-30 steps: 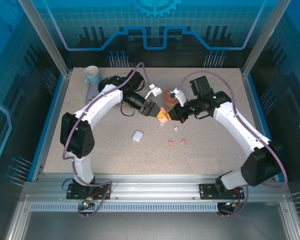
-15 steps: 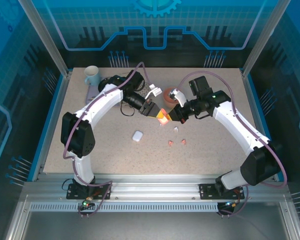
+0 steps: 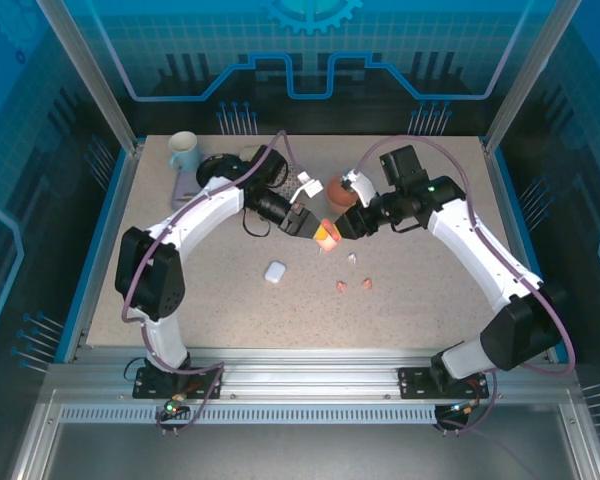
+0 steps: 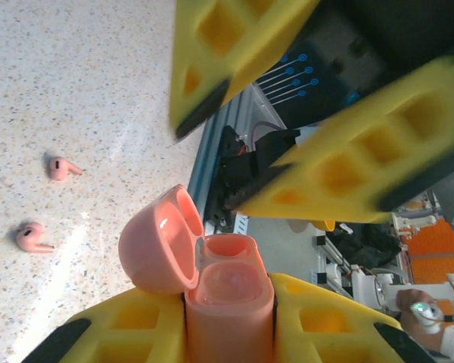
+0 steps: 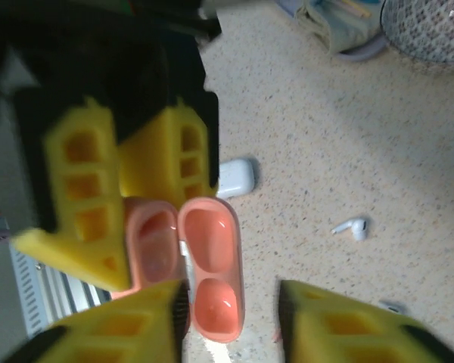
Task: Insert the wireless bluetooth earbuds into the charging case
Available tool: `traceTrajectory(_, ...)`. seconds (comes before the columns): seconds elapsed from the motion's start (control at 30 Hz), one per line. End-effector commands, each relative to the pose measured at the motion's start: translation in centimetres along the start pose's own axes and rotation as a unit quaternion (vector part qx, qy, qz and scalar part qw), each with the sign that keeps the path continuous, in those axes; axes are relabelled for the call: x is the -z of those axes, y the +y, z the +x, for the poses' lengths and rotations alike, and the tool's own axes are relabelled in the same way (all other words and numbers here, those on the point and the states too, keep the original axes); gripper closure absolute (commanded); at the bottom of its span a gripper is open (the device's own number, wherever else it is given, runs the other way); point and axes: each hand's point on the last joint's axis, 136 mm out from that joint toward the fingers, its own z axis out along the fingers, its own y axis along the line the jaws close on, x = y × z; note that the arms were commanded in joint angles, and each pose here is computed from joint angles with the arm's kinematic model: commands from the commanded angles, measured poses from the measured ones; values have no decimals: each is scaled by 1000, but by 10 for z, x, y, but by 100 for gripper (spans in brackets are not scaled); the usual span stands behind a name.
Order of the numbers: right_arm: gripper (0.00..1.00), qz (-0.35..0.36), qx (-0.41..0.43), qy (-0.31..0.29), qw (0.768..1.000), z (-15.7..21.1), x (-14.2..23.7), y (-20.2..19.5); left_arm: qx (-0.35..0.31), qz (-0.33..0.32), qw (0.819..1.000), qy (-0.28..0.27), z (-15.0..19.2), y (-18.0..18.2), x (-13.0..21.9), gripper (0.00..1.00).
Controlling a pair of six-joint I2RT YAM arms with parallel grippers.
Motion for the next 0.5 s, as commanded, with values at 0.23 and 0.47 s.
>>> traceTrajectory(0.23, 42, 99, -94, -102, 986, -27, 61, -29, -113, -58, 987, -100, -12, 17, 5, 100)
traceTrajectory(0.47, 42, 149, -173, -125, 966, 4, 58, -49, -258, -113, 932, -226, -17, 21, 18, 100)
